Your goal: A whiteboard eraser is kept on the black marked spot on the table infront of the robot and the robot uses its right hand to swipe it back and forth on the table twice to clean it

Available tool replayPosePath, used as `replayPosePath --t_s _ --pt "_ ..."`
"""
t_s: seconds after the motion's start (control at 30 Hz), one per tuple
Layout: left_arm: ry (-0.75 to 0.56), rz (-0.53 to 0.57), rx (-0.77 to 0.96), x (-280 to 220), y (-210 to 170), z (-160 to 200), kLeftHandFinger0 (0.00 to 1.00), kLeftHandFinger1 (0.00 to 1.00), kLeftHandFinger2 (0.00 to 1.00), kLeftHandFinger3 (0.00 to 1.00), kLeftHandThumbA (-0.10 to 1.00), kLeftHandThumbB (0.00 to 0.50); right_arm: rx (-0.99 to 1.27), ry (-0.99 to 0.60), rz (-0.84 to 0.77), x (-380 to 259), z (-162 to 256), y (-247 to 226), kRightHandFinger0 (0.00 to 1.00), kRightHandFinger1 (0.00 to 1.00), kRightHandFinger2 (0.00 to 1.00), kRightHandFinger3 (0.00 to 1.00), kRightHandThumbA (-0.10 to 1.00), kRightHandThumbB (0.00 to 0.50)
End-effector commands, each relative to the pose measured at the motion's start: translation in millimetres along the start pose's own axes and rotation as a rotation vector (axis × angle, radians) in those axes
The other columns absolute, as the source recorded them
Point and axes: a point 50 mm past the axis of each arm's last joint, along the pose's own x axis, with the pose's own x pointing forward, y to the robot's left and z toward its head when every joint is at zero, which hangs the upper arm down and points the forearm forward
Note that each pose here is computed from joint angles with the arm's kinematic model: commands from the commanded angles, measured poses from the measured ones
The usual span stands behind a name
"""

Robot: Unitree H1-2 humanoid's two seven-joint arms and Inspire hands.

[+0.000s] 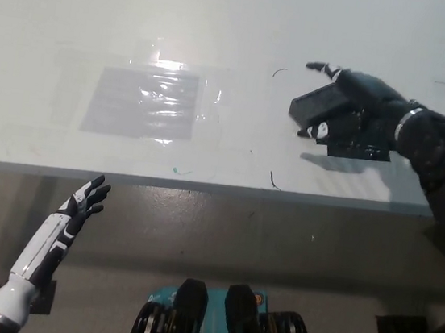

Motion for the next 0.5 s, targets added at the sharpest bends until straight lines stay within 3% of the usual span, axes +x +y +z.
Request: replayPosePath --t_s 0.0,0.03,0.1,0.17,0.23,0.4,0.47 --pt "-0.070 0.043 0.033 0.1 15.4 10.0 1.00 1.00 1.00 1.00 1.00 0.431 0.483 -0.685 -0.315 -199.0 87.7 -237.8 1.00 1.00 1.00 1.00 0.87 0.491" --pt "-0.070 0.043 0.034 -0.1 15.1 9.8 1.00 1.00 1.00 1.00 1.00 0.430 0.488 -0.696 -0.337 -205.9 86.5 -240.7 1.00 1.00 1.00 1.00 0.85 0.498" --pt "-0.072 0.041 0.037 -0.2 14.4 9.7 1.00 1.00 1.00 1.00 1.00 0.434 0.433 -0.747 -0.426 -233.1 81.3 -251.2 1.00 1.00 1.00 1.00 0.98 0.500" --pt "-0.069 0.033 0.038 -2.0 13.3 8.3 1.00 1.00 1.00 1.00 1.00 0.432 0.418 -0.814 -0.516 -256.8 76.8 -254.4 1.00 1.00 1.00 1.00 1.00 0.500" --pt "-0.064 0.032 0.041 -2.5 13.3 7.4 1.00 1.00 1.00 1.00 1.00 0.439 0.486 -0.974 -0.602 -297.8 78.2 -250.8 1.00 1.00 1.00 1.00 1.00 0.500" --pt "-0.043 0.022 0.050 -5.7 11.1 3.6 1.00 1.00 1.00 1.00 1.00 0.452 0.498 -1.236 -0.849 -386.0 77.9 -202.4 1.00 1.00 1.00 1.00 1.00 0.500" --pt "-0.034 0.024 0.040 -6.7 8.8 1.0 1.00 1.00 1.00 1.00 1.00 0.458 0.545 -1.362 -0.897 -422.3 81.5 -149.8 1.00 1.00 1.00 1.00 1.00 0.500"
